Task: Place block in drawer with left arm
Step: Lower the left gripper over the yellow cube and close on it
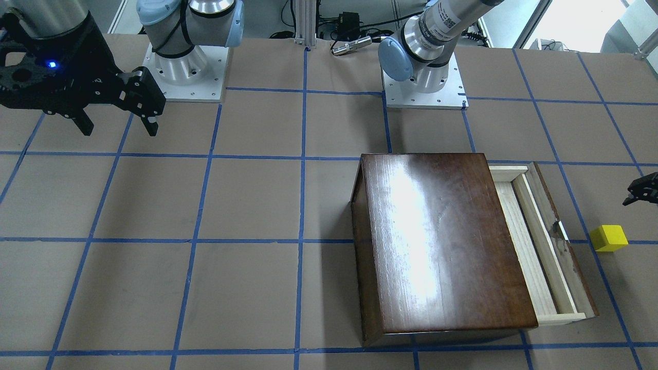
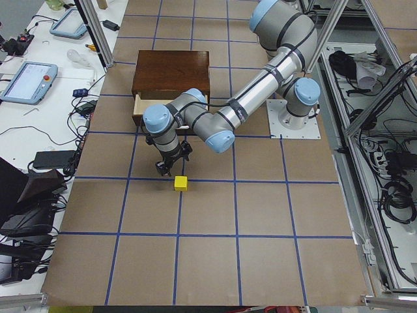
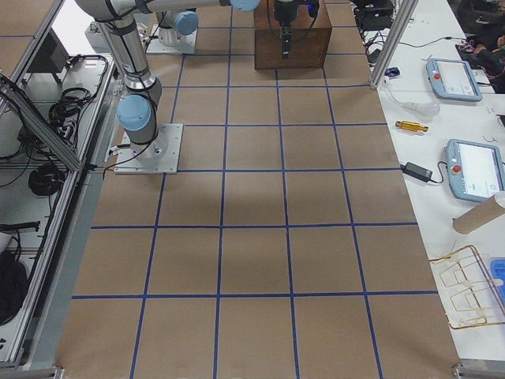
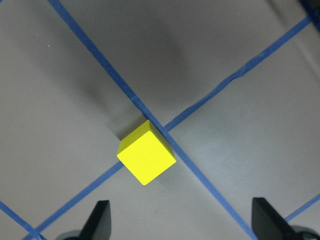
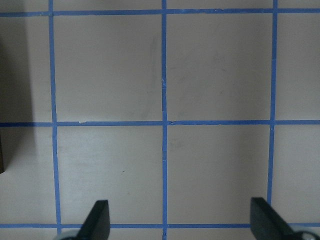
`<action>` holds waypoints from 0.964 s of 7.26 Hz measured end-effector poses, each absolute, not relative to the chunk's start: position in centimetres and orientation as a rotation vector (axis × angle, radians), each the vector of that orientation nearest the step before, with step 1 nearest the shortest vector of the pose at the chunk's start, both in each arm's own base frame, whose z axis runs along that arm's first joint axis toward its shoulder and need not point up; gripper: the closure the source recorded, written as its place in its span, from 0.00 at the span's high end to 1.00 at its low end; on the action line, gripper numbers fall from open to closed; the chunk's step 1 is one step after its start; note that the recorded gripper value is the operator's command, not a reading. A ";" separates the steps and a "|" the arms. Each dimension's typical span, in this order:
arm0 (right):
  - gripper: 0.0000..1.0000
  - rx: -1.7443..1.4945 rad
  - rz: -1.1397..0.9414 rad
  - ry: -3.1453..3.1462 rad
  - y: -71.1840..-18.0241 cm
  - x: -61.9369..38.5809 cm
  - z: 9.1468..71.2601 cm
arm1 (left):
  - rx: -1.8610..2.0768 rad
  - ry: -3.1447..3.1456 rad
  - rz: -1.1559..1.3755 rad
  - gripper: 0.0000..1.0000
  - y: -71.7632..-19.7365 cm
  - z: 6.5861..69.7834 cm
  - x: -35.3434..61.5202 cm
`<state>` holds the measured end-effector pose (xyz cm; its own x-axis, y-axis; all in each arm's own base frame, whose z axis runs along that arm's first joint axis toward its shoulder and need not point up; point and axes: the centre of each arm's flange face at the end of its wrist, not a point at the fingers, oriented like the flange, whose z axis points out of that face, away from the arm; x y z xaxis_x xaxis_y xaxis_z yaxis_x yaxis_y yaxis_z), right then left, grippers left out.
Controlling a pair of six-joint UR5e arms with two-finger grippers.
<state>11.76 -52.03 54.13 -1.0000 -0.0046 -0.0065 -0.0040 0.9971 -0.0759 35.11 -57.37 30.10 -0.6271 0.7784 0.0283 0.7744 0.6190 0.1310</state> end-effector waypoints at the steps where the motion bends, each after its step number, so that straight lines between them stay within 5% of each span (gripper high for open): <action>1: 1.00 -0.007 -0.119 3.133 -52.0 11.8 54.1 | 1.508 2.685 0.198 1.00 -56.9 28.6 35.3; 7: 1.00 -0.007 -0.119 3.132 -52.0 11.8 54.1 | 2.013 2.381 0.090 1.00 -55.1 22.5 37.6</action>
